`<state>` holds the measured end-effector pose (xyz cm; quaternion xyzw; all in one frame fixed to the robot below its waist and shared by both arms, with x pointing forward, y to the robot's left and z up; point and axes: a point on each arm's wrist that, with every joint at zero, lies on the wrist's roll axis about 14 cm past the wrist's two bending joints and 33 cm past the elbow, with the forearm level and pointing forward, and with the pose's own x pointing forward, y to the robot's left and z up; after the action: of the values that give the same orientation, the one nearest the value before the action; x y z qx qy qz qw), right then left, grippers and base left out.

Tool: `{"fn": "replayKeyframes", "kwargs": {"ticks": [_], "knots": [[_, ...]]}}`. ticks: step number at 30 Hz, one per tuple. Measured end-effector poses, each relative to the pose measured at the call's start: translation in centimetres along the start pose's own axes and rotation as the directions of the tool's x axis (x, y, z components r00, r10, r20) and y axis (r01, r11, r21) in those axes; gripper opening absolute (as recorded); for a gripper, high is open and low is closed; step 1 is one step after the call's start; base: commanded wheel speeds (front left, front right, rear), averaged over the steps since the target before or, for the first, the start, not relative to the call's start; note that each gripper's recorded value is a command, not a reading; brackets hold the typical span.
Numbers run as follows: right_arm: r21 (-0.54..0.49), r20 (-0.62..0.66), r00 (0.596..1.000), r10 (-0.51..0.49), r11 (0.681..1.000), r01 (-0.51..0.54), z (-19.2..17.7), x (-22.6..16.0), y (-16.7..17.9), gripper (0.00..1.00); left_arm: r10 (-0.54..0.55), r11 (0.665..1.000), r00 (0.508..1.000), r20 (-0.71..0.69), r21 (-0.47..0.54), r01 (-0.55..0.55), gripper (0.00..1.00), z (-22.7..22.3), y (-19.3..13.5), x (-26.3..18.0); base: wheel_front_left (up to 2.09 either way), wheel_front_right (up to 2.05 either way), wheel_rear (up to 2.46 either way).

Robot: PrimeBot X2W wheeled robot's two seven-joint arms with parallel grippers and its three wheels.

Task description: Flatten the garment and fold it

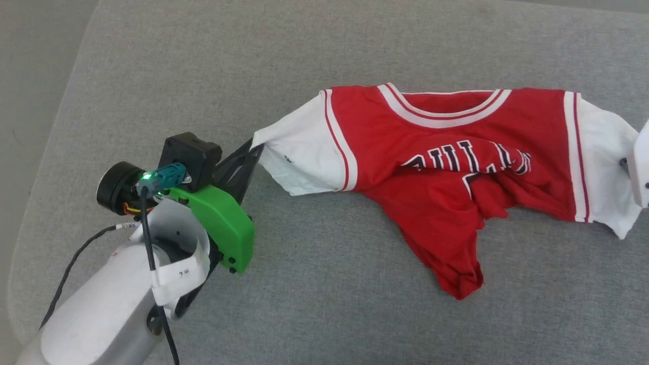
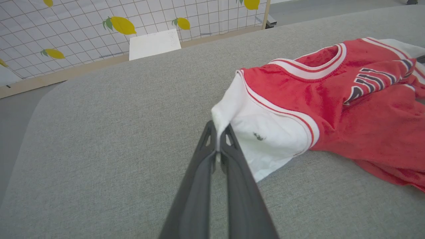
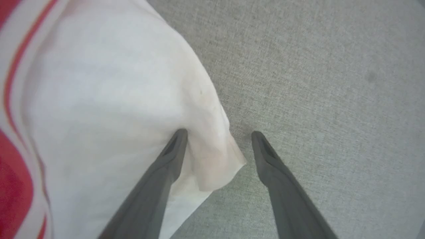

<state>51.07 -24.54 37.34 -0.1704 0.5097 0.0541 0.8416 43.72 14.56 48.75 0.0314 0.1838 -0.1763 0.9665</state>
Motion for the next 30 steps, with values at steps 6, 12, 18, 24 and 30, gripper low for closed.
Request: {"fn": "replayKeyframes", "kwargs": {"ticks": [6,12,18,24,30], "knots": [[-0.049,0.035,0.999,0.009,0.999,-0.007,0.6,0.8,0.3,0.00,0.013,1.000,1.000,-0.024,-0.005,-0.013,0.00,-1.0,0.5,0.2,0.00,0.00,0.00],[-0.045,0.164,0.986,0.010,0.999,-0.002,2.1,-0.2,0.0,0.00,0.039,0.999,0.999,0.005,-0.004,-0.039,0.00,-0.4,1.3,0.0,0.00,0.00,0.00],[-0.022,0.389,0.920,-0.040,0.998,0.052,6.4,-4.4,-2.3,0.00,0.083,0.997,0.991,0.106,-0.005,-0.083,0.00,2.4,2.5,-0.9,0.00,0.00,0.00],[0.008,0.614,0.783,-0.098,0.993,0.118,10.2,-11.4,-5.0,0.00,0.147,0.988,0.953,0.265,0.007,-0.155,0.00,7.4,4.2,-3.2,0.00,0.00,0.00],[0.035,0.806,0.577,-0.132,0.984,0.176,13.1,-20.7,-6.8,0.00,0.189,0.974,0.858,0.478,0.020,-0.226,0.00,14.0,5.2,-7.1,0.00,0.00,0.00]]}}
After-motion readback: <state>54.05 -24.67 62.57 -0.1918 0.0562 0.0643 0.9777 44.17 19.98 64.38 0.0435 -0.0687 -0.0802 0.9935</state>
